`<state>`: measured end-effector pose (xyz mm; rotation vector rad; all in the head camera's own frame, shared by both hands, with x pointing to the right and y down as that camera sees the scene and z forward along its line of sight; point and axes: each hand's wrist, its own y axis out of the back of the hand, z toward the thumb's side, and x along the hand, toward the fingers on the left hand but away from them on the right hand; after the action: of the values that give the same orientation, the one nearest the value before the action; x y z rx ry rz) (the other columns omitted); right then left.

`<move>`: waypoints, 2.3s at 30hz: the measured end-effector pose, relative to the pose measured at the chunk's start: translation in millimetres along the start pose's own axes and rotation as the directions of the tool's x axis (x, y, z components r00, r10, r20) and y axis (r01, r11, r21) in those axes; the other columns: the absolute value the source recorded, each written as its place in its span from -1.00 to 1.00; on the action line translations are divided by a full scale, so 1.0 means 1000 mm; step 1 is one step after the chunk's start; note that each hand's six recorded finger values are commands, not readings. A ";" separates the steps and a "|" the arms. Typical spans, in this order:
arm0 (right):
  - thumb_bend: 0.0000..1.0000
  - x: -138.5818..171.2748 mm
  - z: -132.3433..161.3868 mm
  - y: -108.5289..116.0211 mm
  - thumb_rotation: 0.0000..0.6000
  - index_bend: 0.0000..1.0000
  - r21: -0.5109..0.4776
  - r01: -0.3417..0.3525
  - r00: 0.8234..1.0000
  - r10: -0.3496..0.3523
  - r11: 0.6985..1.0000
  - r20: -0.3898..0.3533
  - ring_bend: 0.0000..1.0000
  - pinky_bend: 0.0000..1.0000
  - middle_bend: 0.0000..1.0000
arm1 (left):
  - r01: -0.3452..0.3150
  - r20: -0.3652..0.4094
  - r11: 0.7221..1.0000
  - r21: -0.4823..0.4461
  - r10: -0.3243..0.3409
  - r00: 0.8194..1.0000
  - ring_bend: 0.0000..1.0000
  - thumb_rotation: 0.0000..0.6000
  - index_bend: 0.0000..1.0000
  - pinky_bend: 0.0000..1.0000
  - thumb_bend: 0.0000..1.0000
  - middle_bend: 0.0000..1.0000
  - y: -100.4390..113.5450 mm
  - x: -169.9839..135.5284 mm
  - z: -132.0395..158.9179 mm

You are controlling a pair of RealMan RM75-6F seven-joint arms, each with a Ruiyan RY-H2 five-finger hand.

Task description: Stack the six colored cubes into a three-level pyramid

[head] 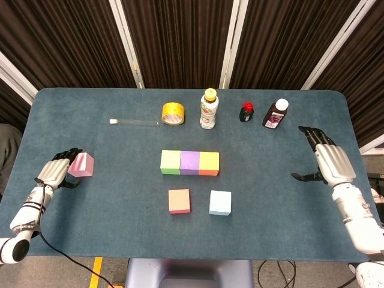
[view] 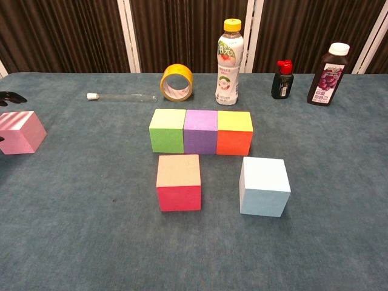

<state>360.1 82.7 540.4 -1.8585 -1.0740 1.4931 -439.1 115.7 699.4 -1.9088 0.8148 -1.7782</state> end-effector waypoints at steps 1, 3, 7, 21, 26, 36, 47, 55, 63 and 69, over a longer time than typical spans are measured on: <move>-0.60 0.000 0.000 -0.001 1.00 -0.68 0.000 -0.001 1.000 0.001 1.000 0.000 -0.80 -0.48 -0.66 | 0.004 -0.006 1.000 0.000 -0.004 1.000 -1.00 1.00 -1.00 -0.88 -0.32 -1.00 -0.001 0.003 0.000; -0.60 -0.001 -0.001 -0.003 1.00 -0.68 -0.003 -0.004 1.000 0.004 1.000 0.002 -0.80 -0.48 -0.66 | 0.015 -0.017 1.000 -0.007 -0.016 1.000 -1.00 1.00 -1.00 -0.88 -0.32 -1.00 -0.003 0.008 0.000; -0.60 -0.003 -0.002 -0.008 1.00 -0.68 0.000 -0.013 1.000 0.013 1.000 0.004 -0.80 -0.48 -0.66 | 0.028 -0.029 1.000 -0.014 -0.028 0.999 -1.00 1.00 -1.00 -0.88 -0.32 -1.00 -0.004 0.017 0.000; -0.60 -0.008 -0.010 -0.015 1.00 -0.68 -0.009 -0.023 0.999 0.023 1.000 0.031 -0.80 -0.48 -0.66 | 0.021 -0.058 0.999 -0.027 -0.023 0.998 -0.46 1.00 -0.54 -0.58 -0.33 -0.42 0.001 0.035 -0.004; -0.60 -0.007 -0.016 -0.018 1.00 -0.68 -0.023 -0.026 0.999 0.027 0.999 0.046 -0.80 -0.48 -0.66 | 0.006 -0.072 0.998 0.060 -0.001 0.997 -0.16 1.00 -0.34 -0.23 -0.34 -0.08 0.008 0.045 -0.005; -0.60 0.001 -0.026 -0.013 1.00 -0.68 -0.044 -0.001 0.998 0.004 0.999 0.063 -0.80 -0.48 -0.66 | -0.028 0.078 0.999 0.022 0.026 0.997 -0.10 1.00 -0.36 -0.10 -0.34 -0.06 0.033 0.038 0.060; -0.60 0.012 -0.039 -0.012 1.00 -0.68 -0.074 0.008 0.996 -0.002 0.997 0.089 -0.80 -0.48 -0.66 | -0.056 0.284 0.998 -0.005 0.055 0.957 -0.10 1.00 -0.44 -0.13 -0.34 -0.09 0.078 0.026 0.189; -0.60 0.018 -0.051 -0.012 1.00 -0.68 -0.082 0.010 0.994 -0.001 0.997 0.111 -0.80 -0.48 -0.66 | -0.052 0.299 0.998 0.020 0.044 0.953 -0.10 1.00 -0.54 -0.06 -0.34 -0.12 0.077 0.027 0.255; -0.60 0.021 -0.059 -0.012 1.00 -0.68 -0.091 0.005 0.993 0.006 0.996 0.120 -0.80 -0.48 -0.66 | -0.017 0.273 0.998 0.067 -0.002 0.962 -0.10 1.00 -0.58 -0.03 -0.34 -0.13 0.057 0.020 0.308; -0.60 0.020 -0.063 -0.014 1.00 -0.68 -0.095 -0.004 0.993 0.015 0.995 0.121 -0.80 -0.48 -0.66 | -0.015 0.238 0.993 0.119 -0.014 0.971 -0.10 1.00 -0.71 -0.03 -0.34 -0.15 0.045 0.017 0.335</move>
<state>418.7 111.7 557.0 -1.8585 -1.2128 1.6039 -113.2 39.4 648.0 -1.9919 0.6085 -1.5212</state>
